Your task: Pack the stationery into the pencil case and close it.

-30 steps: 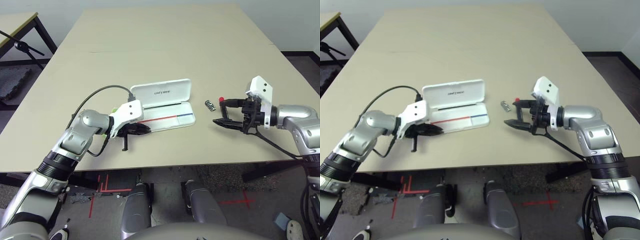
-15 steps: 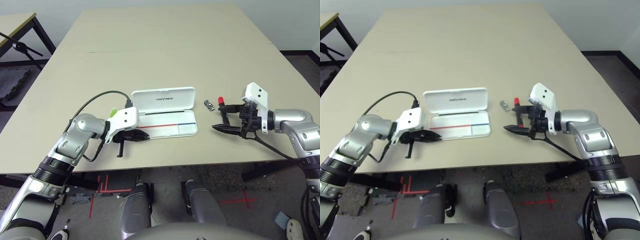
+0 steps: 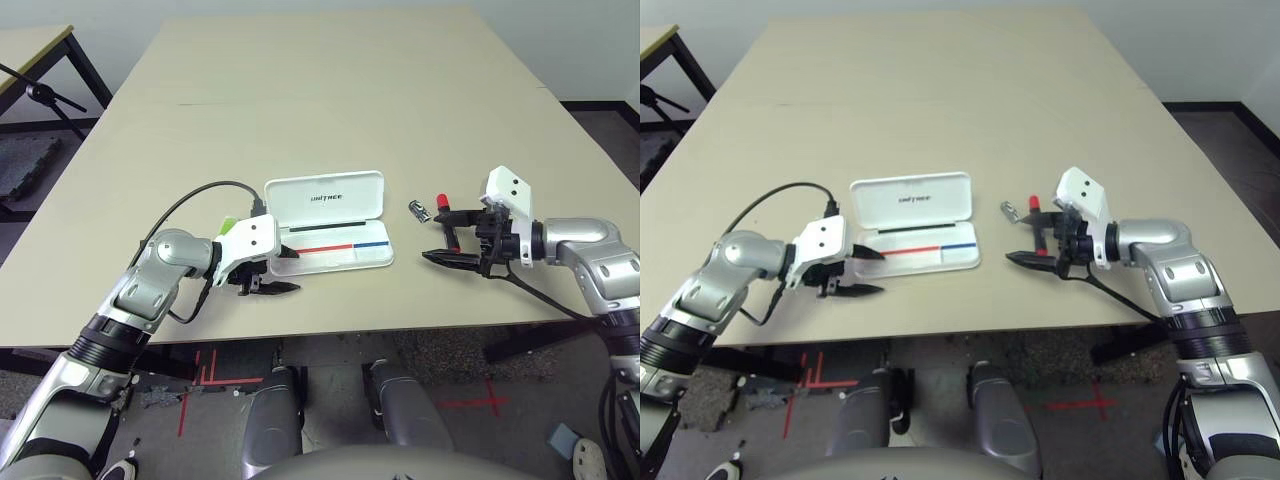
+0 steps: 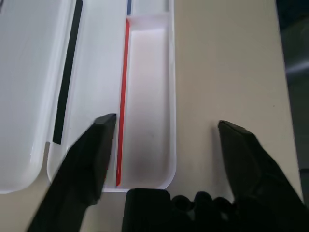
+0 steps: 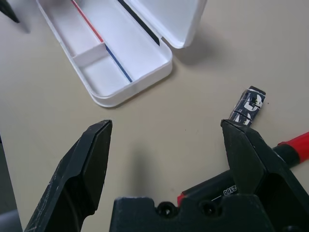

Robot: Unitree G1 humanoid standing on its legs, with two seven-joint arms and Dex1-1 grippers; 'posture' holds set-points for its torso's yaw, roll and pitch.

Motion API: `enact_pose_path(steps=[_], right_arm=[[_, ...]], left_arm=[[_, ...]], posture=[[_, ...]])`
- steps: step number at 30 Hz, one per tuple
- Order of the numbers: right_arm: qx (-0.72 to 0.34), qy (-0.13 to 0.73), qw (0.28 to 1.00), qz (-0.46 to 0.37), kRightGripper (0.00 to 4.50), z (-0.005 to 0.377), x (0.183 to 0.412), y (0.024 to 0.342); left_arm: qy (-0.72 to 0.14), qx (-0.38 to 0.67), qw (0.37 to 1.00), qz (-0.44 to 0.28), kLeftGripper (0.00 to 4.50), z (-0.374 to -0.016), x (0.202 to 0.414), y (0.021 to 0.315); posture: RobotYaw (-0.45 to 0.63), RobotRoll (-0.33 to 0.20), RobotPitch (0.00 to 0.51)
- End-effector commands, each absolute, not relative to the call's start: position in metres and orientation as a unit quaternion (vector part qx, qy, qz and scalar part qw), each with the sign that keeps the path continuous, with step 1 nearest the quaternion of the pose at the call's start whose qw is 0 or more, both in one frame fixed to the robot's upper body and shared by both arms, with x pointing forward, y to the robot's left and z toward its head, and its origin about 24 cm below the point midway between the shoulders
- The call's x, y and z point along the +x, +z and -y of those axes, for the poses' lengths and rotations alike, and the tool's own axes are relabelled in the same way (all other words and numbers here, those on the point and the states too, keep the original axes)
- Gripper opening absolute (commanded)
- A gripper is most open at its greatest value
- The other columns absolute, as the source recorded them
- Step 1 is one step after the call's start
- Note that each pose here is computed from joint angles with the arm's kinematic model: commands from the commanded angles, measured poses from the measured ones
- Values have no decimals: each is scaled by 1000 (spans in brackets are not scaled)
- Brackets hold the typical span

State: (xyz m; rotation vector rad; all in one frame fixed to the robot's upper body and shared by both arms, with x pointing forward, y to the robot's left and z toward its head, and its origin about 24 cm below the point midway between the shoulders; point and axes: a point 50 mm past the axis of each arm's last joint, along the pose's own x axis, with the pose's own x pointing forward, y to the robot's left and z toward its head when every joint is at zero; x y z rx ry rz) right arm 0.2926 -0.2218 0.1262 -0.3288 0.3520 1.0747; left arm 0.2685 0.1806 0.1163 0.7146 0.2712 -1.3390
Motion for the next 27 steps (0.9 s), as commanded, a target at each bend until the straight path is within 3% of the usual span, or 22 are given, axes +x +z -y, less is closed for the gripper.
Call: enact_pose_path(steps=[1, 7, 13, 18, 27], right_arm=[[-153, 513, 830, -158, 4500, 220, 294, 128], [-133, 468, 867, -104, 4500, 220, 303, 142], [-55, 279, 956, -64, 4500, 232, 322, 154], [24, 127, 991, -44, 4500, 241, 324, 161], [67, 93, 987, -110, 4500, 224, 312, 135]], left_arm=[[-605, 321, 720, -106, 4457, -184, 263, 132], [-581, 318, 746, -63, 4457, -184, 263, 158], [-566, 319, 758, -56, 4457, -187, 266, 164], [-562, 319, 761, -56, 4457, -187, 268, 161], [-560, 325, 760, -51, 4457, -187, 274, 163]], posture=[[-117, 0, 119], [-117, 0, 125], [-128, 0, 137], [-142, 0, 141], [-151, 0, 135]])
